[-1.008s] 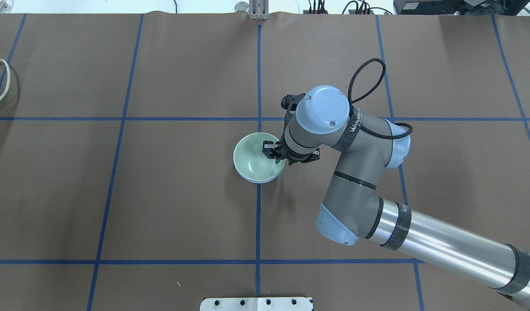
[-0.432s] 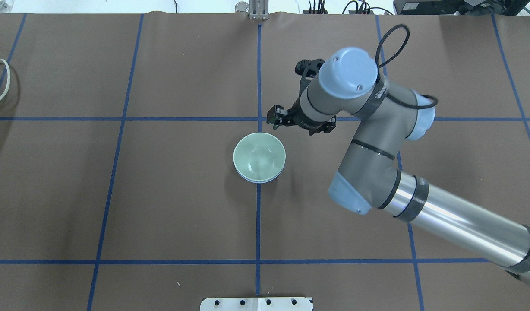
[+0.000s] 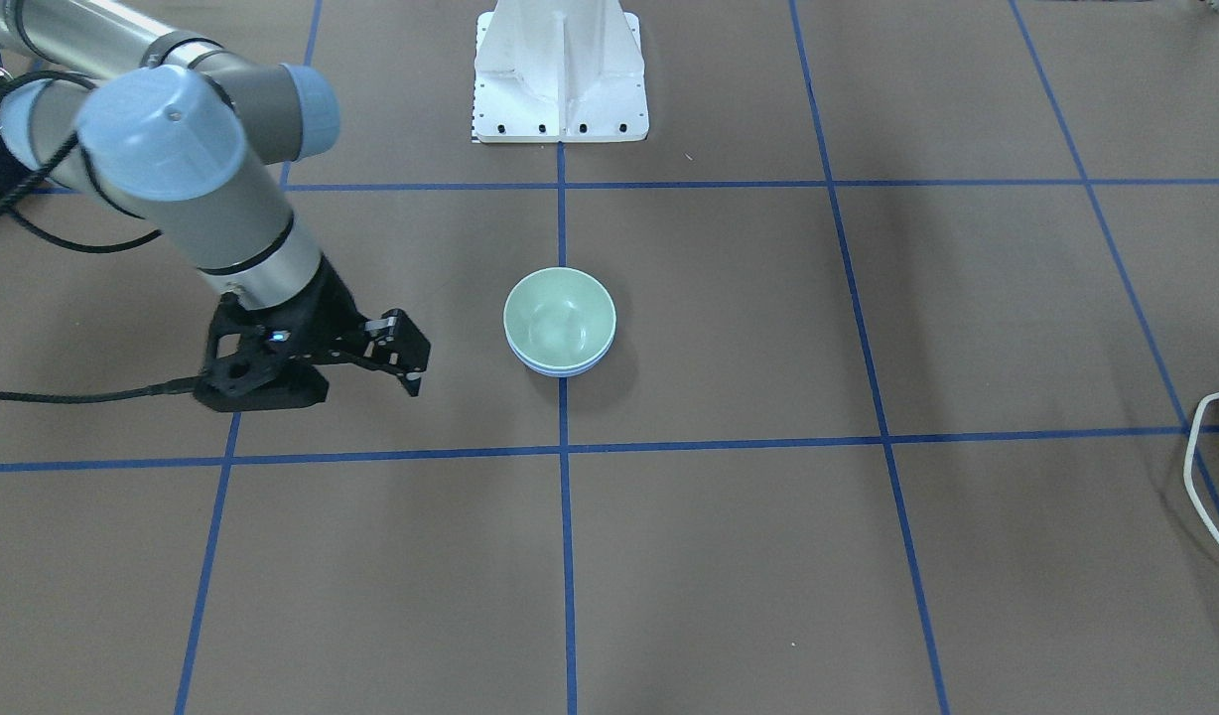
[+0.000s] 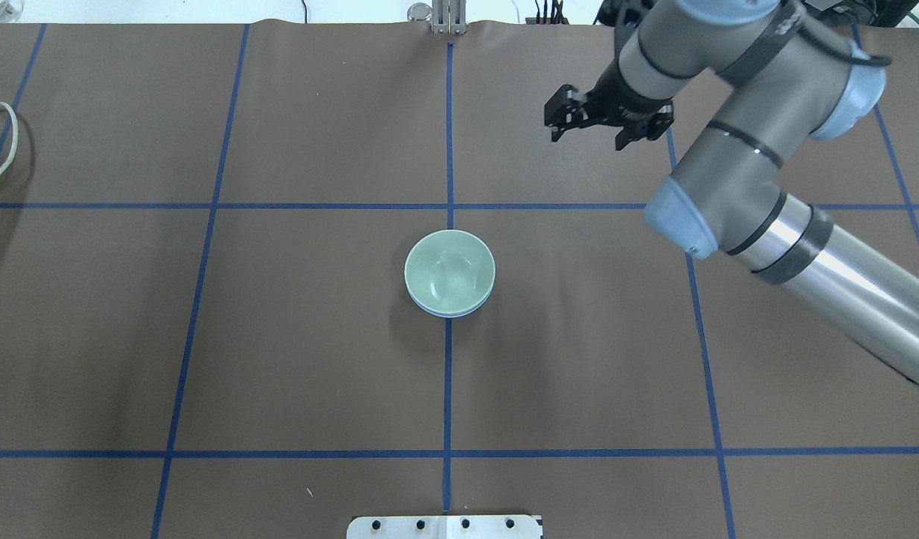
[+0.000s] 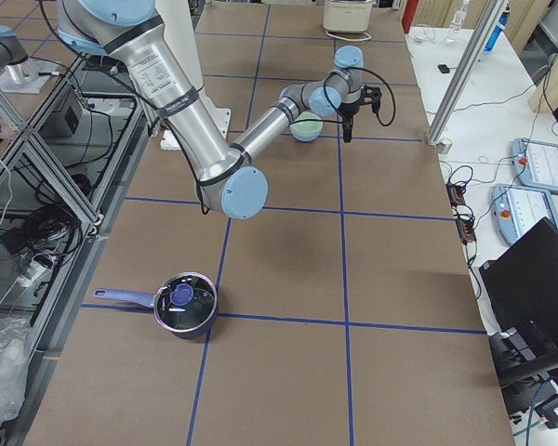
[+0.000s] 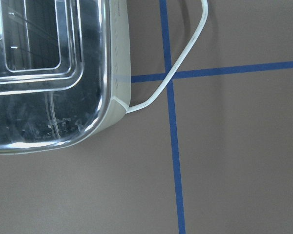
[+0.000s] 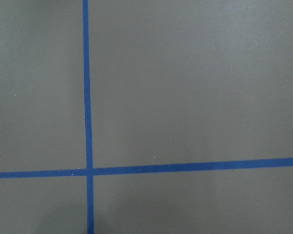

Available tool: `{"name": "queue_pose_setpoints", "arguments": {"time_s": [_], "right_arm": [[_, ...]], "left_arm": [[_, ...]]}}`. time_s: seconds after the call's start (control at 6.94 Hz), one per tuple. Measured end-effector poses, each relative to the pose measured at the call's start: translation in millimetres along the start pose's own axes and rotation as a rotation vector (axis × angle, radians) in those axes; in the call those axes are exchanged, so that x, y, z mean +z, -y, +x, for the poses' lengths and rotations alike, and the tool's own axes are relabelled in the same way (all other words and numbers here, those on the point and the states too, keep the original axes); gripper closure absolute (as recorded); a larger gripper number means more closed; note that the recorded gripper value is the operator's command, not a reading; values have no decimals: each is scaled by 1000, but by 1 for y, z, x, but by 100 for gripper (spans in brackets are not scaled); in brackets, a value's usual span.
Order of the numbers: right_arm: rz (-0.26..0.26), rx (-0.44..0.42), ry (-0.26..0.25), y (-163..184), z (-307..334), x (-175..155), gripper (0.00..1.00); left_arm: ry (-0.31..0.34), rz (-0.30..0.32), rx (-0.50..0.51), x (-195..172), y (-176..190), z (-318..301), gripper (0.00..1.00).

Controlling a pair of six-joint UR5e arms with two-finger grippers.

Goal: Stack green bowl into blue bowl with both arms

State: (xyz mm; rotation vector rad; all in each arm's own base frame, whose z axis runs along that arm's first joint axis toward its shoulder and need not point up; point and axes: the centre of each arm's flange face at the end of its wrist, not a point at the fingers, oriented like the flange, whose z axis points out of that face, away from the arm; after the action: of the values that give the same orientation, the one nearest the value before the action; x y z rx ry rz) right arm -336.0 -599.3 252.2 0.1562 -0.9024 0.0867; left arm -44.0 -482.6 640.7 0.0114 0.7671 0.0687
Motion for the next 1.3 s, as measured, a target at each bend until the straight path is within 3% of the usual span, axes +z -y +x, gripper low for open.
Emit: {"name": "queue_pose_setpoints", "arguments": {"time_s": [0.29,0.58,1.01,1.3], "right_arm": [[-8,-116,-98,57,129,-28,0],[-52,-180,-105,67,266,-55,0],[-109,-255,-135,4,446,-72,0],[-125,-192,-157,-49,516,-82,0]], "left_arm": [[0,15,5,-7,1,3,1],[-17,50,-2,-24,-1,1,1],[-38,62,-4,-30,-1,1,1],[-35,49,-18,-23,-11,-5,1]]}}
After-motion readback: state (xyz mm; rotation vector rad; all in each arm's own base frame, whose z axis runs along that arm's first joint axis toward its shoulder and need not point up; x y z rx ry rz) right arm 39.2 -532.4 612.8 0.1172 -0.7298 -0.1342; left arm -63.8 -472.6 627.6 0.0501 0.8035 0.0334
